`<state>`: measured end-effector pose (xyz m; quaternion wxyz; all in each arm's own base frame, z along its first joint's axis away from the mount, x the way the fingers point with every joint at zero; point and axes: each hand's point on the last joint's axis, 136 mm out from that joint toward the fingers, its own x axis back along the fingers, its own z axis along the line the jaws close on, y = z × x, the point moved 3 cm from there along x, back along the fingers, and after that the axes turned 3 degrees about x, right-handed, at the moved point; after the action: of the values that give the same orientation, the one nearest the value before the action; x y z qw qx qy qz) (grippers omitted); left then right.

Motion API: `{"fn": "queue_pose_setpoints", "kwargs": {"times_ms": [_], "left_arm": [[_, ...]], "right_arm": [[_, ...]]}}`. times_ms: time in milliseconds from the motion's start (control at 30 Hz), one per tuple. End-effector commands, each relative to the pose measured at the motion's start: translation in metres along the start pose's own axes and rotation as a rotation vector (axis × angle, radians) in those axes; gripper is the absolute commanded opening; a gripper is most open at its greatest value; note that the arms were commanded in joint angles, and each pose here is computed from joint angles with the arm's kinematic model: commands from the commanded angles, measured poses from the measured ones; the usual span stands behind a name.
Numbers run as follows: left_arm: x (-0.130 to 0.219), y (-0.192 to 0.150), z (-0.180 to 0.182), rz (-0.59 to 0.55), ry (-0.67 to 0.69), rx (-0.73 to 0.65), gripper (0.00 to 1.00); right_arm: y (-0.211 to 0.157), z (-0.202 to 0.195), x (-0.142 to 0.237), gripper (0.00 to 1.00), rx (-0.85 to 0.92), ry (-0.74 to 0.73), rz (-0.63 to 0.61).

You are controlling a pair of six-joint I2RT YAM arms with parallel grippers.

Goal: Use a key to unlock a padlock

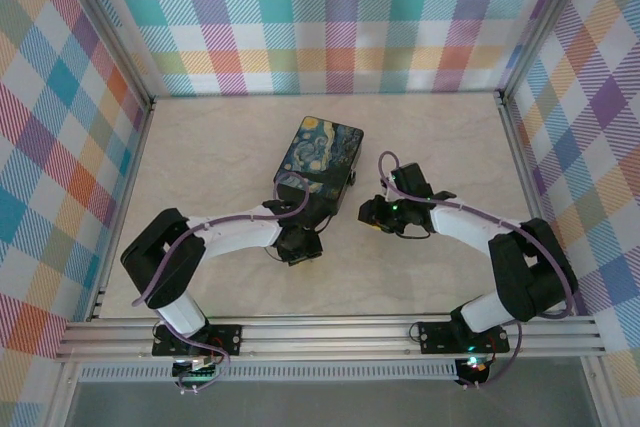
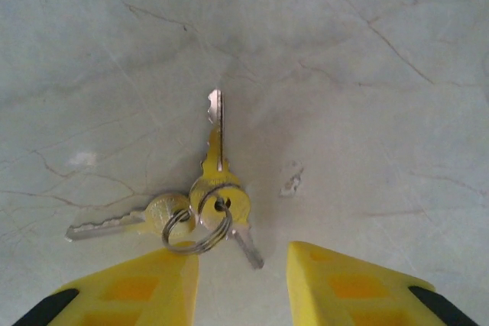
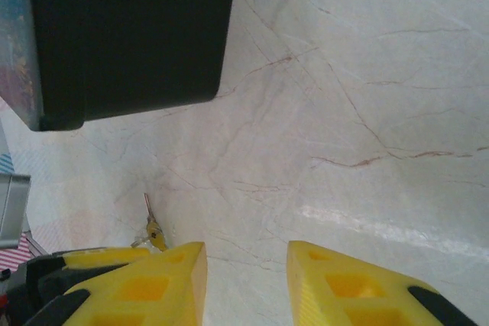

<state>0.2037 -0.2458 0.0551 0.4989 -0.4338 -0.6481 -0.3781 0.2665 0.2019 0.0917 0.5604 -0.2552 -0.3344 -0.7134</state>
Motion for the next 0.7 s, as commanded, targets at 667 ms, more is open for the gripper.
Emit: {"fn": "queue_pose_setpoints", "kwargs": {"times_ms": [667], "left_arm": [[-0.003, 0.012, 0.004, -0.087, 0.071, 0.029, 0.07]], "right_arm": [[-0.005, -0.007, 0.003, 0.33, -0.009, 0.038, 0.019]]}}
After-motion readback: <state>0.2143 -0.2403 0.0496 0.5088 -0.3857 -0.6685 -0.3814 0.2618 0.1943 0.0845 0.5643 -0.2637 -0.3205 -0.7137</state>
